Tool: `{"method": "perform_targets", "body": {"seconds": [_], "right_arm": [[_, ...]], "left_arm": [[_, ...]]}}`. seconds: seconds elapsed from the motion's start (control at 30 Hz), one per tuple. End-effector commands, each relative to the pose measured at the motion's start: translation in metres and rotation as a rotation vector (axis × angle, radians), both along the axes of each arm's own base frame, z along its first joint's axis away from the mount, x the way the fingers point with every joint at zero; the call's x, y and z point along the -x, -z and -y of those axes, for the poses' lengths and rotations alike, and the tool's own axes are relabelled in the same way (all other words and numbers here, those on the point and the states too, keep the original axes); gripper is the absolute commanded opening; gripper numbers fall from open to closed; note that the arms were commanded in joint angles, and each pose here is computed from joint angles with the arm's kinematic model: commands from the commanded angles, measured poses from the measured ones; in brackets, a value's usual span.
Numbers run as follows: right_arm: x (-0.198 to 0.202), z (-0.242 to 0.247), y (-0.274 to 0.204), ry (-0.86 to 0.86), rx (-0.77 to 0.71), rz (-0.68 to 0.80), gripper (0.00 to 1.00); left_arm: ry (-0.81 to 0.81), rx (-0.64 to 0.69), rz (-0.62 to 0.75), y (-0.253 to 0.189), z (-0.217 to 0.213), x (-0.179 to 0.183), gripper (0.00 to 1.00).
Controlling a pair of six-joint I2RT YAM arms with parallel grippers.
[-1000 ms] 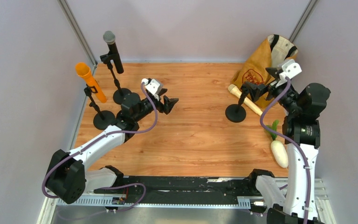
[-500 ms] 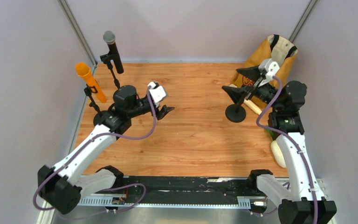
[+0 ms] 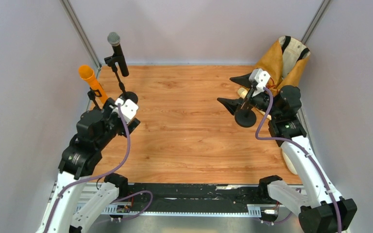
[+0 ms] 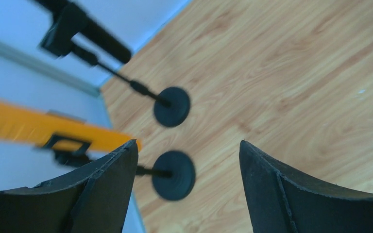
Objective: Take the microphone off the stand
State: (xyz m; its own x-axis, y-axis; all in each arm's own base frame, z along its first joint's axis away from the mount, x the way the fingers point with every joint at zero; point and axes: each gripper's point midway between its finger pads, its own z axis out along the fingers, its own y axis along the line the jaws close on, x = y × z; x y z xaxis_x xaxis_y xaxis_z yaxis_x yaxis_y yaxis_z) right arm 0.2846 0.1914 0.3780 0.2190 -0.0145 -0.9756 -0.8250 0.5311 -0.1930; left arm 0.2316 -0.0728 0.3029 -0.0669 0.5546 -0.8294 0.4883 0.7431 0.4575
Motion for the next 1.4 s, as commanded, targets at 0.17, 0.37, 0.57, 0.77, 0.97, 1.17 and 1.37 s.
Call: {"method": "perform_targets", "body": {"seconds": [0.17, 0.37, 0.57, 0.77, 0.97, 1.17, 1.37], "right_arm": [[-0.002, -0.015, 0.008, -0.020, 0.038, 0.026, 1.00], [-0.002, -0.020, 0.003, -0.038, 0.055, 0.029, 1.00], [-0.008, -0.022, 0.005, -0.040, 0.079, 0.024, 1.00], [-0.010, -0.028, 0.014, -0.048, 0.099, 0.015, 1.00], [-0.010, -0.034, 0.022, -0.043, 0.120, 0.019, 1.00], [-0.006, -0.036, 0.025, -0.049, 0.125, 0.018, 1.00], [-0.006, -0.037, 0.028, -0.054, 0.128, 0.007, 1.00]], "left_arm": [[-0.349, -0.084, 0.049, -0.008, -0.079, 0.028, 0.85], [-0.504, -0.033, 0.103, -0.009, -0.100, 0.017, 0.89], [-0.644, 0.049, 0.151, 0.004, -0.124, -0.004, 0.91], [-0.649, 0.157, 0.172, 0.023, -0.154, -0.025, 0.90], [-0.418, 0.189, 0.224, 0.040, -0.147, -0.038, 0.90], [-0.252, 0.307, 0.193, 0.052, -0.157, -0.048, 0.87], [-0.130, 0.319, 0.196, 0.059, -0.157, -0.058, 0.87]]}}
